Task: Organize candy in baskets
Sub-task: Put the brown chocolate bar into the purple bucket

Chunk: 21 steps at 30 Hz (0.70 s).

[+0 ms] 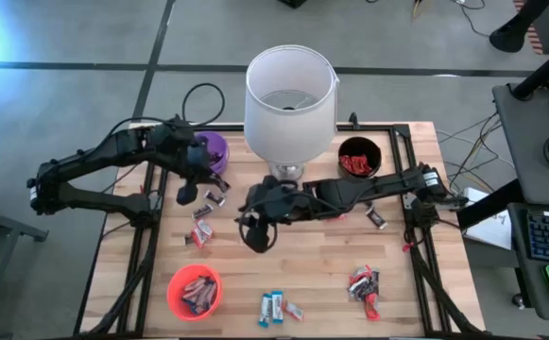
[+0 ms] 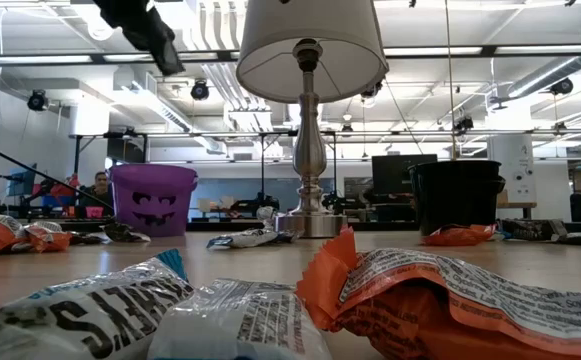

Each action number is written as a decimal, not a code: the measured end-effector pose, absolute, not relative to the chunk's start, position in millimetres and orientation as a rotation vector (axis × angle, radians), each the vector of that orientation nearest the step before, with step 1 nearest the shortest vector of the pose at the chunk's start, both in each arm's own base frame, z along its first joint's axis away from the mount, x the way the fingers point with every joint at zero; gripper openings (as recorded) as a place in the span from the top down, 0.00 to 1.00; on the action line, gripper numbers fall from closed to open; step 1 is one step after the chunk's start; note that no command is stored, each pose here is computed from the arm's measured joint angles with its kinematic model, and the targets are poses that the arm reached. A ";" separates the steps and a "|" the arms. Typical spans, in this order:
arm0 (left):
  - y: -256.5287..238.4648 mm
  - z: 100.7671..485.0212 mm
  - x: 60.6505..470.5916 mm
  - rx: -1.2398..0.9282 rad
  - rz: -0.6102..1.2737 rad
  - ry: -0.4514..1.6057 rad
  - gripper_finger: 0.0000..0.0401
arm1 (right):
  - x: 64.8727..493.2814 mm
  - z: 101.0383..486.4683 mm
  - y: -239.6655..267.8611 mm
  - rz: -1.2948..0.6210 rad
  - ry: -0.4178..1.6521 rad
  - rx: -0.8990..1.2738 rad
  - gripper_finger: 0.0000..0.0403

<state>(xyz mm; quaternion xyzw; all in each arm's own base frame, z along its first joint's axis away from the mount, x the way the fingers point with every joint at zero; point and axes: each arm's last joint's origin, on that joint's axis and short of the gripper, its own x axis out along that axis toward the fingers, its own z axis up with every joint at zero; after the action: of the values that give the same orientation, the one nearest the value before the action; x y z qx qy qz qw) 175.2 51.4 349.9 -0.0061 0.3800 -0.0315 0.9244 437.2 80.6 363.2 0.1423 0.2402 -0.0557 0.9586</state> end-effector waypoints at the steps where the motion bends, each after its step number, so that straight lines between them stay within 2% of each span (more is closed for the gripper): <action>1: 52.6 349.0 174.7 -0.017 -0.055 0.790 0.99 | 435.8 361.4 82.6 -0.114 0.508 0.293 0.67; 7: 64.1 347.1 172.6 -0.028 0.013 0.809 0.99 | 425.0 348.8 90.7 -0.133 0.664 0.274 0.66; 21: 112.3 343.5 151.4 -0.061 0.281 0.848 0.99 | 388.7 307.2 74.8 -0.376 1.128 0.211 0.66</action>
<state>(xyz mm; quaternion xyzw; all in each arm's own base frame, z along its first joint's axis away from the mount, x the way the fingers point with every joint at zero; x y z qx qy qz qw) 151.4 112.3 343.5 -0.0295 0.4101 0.1357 0.9014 388.7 74.8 307.2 0.0992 0.5302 -0.1767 0.8233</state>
